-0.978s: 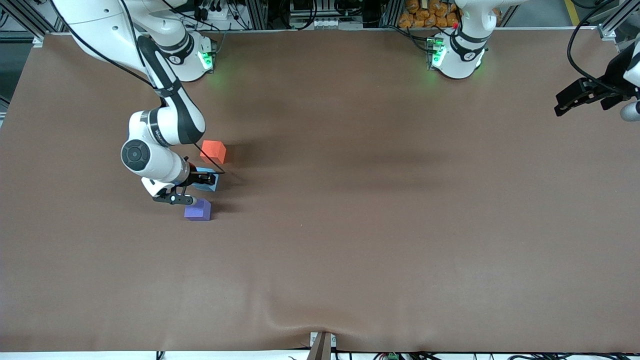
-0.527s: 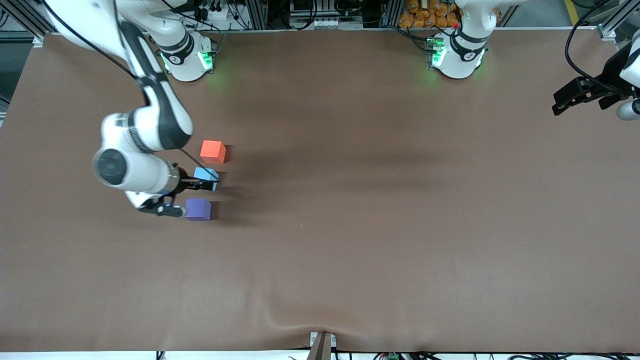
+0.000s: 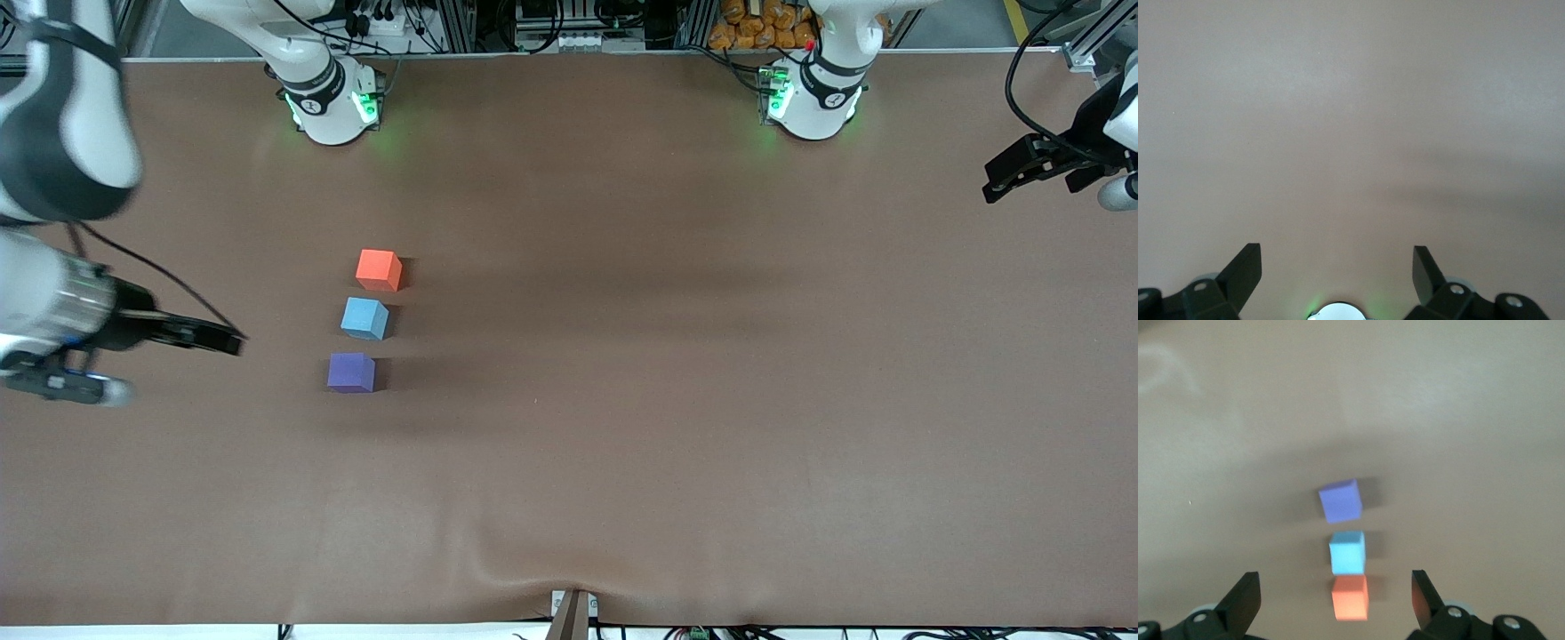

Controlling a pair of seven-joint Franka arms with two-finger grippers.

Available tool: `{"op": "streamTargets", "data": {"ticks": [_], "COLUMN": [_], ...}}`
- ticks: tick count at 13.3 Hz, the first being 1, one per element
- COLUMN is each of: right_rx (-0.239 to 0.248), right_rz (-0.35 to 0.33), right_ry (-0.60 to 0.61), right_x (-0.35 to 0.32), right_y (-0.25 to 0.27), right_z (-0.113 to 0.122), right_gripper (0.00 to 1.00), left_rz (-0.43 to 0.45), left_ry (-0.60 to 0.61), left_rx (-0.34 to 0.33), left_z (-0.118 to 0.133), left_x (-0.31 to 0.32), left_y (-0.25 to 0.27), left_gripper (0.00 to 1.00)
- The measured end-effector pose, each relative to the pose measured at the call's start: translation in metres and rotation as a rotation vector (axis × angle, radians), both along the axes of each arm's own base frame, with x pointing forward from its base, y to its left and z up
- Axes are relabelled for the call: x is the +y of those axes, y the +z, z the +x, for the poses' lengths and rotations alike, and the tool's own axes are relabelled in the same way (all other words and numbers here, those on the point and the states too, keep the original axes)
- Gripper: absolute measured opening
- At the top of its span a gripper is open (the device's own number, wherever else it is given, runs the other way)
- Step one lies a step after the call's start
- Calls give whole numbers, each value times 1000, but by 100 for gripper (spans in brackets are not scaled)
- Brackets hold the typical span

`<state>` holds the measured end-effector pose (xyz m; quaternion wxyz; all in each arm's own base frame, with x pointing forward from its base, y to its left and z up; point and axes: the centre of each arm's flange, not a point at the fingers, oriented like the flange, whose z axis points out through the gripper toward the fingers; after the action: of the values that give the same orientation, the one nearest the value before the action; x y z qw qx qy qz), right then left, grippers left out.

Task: Place blue block between orange and purple blocks

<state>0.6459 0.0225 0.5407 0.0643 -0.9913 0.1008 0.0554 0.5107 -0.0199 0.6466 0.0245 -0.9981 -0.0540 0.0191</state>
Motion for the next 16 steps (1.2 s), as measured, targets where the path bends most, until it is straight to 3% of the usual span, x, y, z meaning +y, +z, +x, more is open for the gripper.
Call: {"op": "streamTargets", "data": {"ticks": [2, 7, 9, 16], "right_rx": [9, -120, -118, -152], "right_rz": [-7, -86, -91, -117], "right_ry": [5, 6, 3, 62], "right_x": [-9, -9, -9, -11], "right_y": [32, 99, 93, 121], "right_z": [-10, -69, -87, -99], "right_gripper": [100, 100, 100, 100], "left_rz": [0, 0, -20, -27], "left_ry": [0, -5, -5, -85], "left_rx": [-2, -19, -25, -35], "left_z": [0, -6, -11, -20], "left_x": [0, -3, -6, -7], "left_y": [1, 11, 16, 27], "left_gripper": [100, 100, 100, 100]}}
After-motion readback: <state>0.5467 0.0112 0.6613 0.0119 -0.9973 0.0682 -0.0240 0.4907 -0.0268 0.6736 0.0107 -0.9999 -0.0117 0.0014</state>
